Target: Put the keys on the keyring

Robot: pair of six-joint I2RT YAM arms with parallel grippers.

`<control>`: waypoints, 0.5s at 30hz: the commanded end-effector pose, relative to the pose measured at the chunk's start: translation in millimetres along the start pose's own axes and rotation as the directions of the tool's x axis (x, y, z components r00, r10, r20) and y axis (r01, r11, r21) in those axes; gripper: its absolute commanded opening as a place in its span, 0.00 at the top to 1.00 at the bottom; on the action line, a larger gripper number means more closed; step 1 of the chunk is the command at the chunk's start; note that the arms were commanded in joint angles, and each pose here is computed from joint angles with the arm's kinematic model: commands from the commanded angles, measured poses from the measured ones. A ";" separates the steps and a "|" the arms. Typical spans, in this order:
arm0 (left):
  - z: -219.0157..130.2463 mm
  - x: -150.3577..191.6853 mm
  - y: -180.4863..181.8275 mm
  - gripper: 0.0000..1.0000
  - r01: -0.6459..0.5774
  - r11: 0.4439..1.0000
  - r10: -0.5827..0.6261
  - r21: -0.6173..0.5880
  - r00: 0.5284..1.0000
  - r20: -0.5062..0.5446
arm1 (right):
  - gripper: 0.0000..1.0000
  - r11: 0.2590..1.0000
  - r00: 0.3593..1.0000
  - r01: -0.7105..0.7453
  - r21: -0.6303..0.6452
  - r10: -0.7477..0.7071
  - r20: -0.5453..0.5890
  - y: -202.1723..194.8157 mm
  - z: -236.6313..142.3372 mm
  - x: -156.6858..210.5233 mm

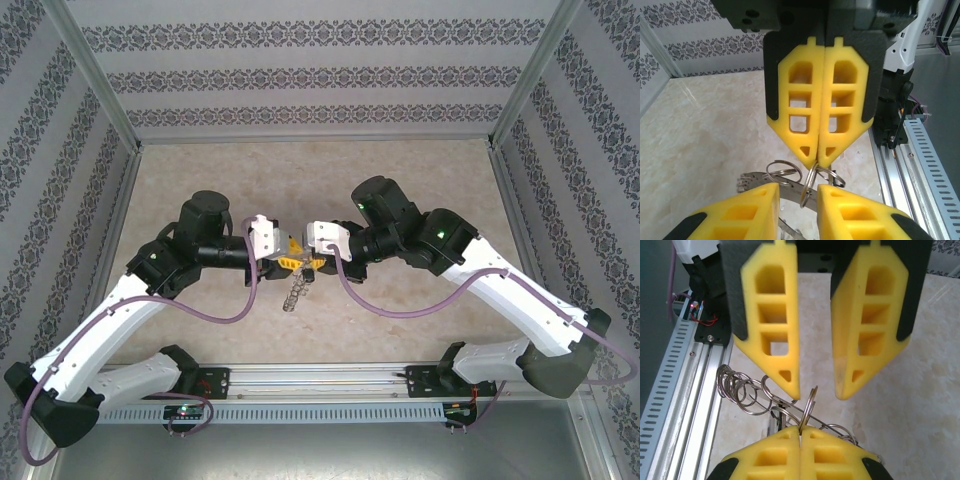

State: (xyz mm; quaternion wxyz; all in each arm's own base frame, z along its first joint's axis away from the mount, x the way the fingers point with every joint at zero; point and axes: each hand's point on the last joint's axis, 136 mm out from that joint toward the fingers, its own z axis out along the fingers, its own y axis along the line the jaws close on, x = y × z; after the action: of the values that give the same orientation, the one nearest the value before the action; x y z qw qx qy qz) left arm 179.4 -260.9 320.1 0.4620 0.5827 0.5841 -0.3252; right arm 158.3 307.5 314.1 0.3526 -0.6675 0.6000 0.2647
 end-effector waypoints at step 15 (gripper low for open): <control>1.7 -16.2 -14.9 1.00 -0.037 0.996 0.033 0.086 0.998 0.046 | 1.00 1.000 0.998 0.029 -0.009 -0.028 0.051 -2.7 -2.9 -12.2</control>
State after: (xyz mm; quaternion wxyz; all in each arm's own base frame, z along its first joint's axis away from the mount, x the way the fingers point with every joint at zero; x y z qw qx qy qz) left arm 176.9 -263.9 316.2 0.4518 0.5915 0.5802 -0.3306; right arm 158.2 306.1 311.6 0.3455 -0.6684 0.6014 0.2688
